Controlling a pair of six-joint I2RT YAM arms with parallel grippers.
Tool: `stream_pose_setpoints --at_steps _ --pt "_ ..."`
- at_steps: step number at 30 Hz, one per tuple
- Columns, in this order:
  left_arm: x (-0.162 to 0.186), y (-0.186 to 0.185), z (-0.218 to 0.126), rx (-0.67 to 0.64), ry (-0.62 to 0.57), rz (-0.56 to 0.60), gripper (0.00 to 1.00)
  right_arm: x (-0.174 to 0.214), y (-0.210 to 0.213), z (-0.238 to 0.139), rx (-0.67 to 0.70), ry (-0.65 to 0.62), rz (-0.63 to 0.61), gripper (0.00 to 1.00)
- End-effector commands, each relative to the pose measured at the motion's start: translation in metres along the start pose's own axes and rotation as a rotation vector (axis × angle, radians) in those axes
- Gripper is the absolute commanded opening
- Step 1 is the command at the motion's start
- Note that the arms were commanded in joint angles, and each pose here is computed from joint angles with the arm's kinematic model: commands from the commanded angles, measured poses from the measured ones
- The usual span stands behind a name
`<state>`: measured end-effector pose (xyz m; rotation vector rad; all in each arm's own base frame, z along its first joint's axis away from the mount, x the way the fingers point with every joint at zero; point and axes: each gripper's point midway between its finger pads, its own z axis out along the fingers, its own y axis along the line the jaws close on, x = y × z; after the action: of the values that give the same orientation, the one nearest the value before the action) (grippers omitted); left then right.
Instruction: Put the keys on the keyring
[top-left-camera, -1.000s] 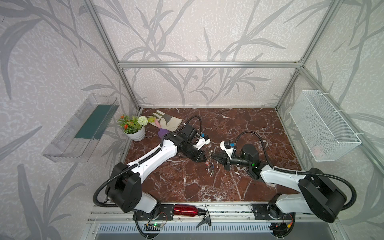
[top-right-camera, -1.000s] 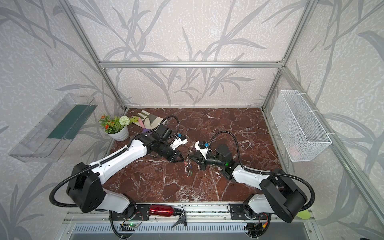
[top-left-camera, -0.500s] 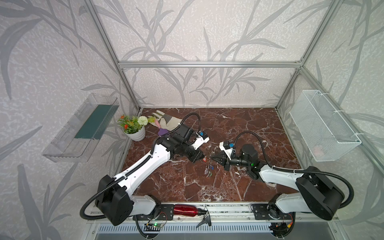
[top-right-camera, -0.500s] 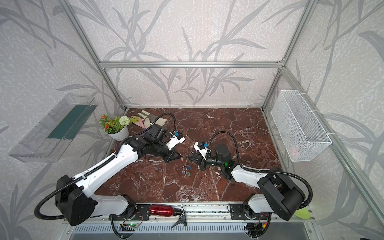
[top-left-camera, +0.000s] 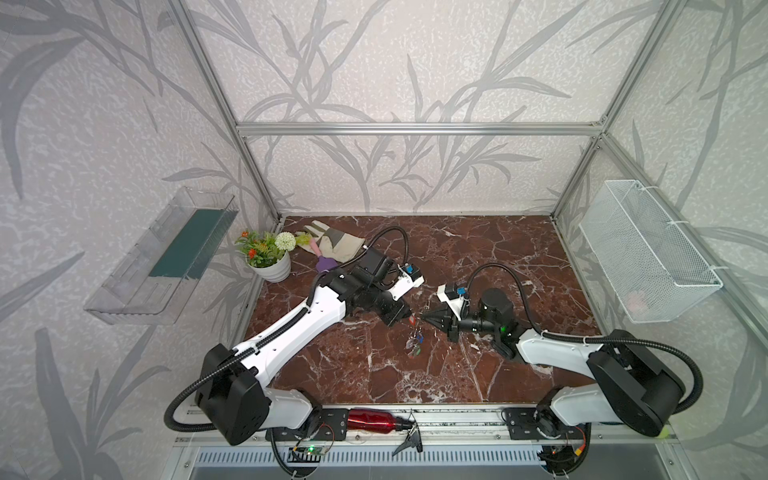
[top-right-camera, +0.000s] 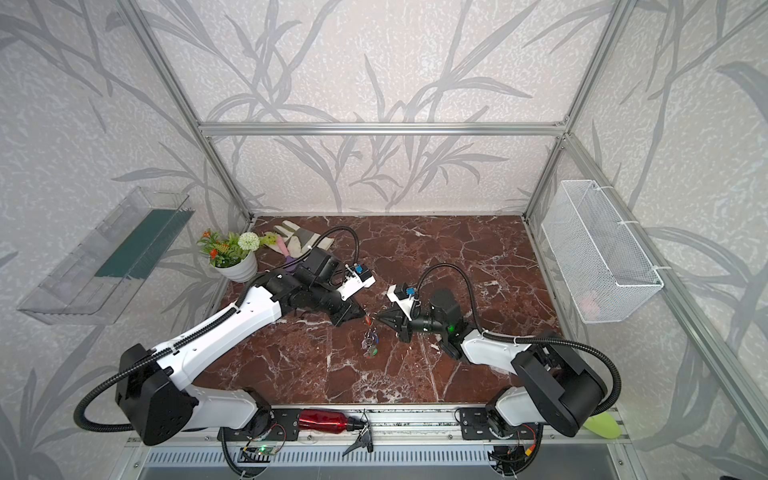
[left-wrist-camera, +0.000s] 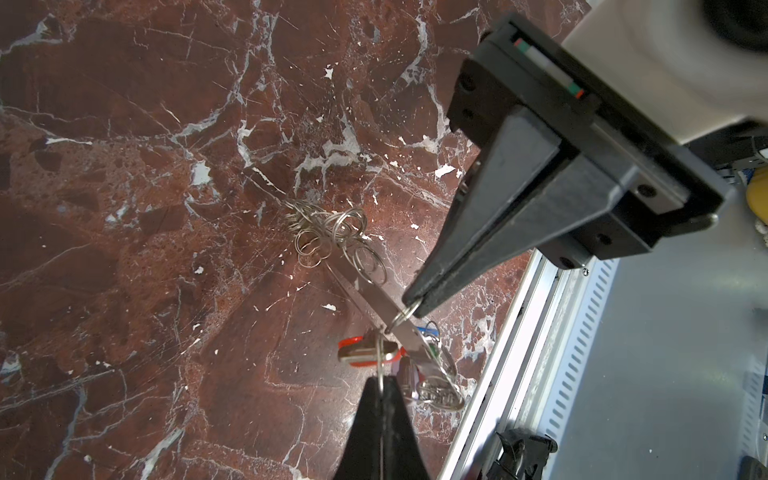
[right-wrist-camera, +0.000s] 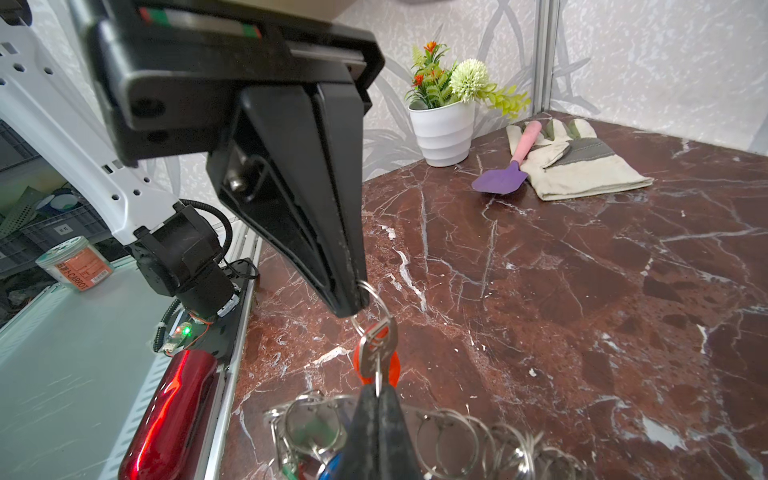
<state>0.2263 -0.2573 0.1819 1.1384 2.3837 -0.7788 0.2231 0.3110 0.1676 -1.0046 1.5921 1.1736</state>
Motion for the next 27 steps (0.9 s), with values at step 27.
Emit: stream_pose_setpoints --at_steps 27 --pt "0.011 -0.021 0.010 0.116 -0.013 -0.025 0.00 -0.024 -0.007 -0.002 0.023 -0.081 -0.022 0.00"
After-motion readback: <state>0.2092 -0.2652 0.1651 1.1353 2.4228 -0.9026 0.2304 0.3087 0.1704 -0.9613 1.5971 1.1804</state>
